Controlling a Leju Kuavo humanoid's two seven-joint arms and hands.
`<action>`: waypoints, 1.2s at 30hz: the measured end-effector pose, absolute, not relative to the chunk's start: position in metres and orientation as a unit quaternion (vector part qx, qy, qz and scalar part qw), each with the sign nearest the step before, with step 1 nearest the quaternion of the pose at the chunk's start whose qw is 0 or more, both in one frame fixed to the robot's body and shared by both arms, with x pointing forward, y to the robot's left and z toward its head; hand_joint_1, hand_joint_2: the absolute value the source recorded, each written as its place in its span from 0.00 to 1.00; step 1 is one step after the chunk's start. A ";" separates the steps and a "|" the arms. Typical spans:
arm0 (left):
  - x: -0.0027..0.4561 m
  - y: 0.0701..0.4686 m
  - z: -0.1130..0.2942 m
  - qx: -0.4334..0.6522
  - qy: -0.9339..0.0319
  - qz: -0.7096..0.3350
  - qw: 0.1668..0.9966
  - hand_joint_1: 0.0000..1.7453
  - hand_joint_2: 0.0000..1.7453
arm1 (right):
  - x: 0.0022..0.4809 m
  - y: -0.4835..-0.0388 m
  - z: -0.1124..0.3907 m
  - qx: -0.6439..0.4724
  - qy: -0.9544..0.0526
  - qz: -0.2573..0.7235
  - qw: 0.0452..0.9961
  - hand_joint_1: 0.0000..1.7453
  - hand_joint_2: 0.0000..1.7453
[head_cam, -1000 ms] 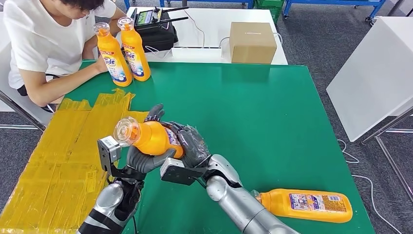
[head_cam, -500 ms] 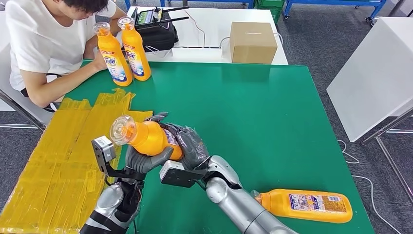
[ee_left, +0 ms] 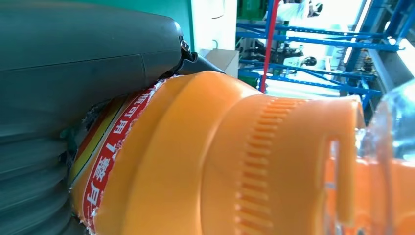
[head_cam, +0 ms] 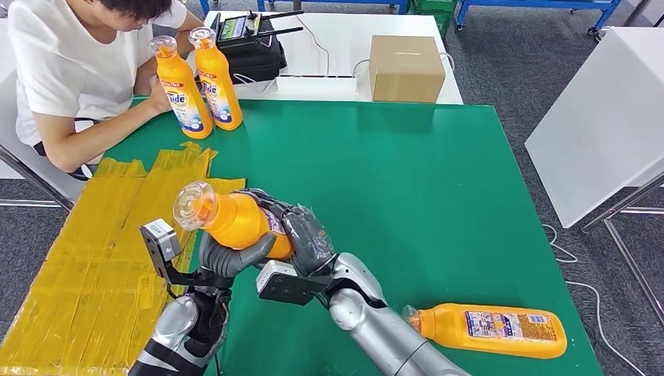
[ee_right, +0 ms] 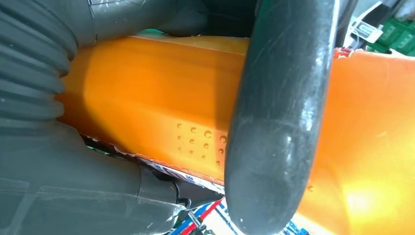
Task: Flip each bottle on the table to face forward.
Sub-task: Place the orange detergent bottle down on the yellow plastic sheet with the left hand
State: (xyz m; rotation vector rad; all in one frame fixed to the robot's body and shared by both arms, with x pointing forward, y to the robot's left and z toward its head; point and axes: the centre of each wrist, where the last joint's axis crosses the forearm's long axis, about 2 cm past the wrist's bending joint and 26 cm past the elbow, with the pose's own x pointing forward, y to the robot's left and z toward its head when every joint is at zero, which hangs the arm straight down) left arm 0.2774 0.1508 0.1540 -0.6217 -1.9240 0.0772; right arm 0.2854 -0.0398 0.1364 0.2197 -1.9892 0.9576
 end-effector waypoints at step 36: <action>0.307 0.223 0.177 0.258 -0.879 -0.070 0.395 1.00 1.00 | 0.242 -0.128 0.163 0.029 -0.902 0.126 0.413 0.00 1.00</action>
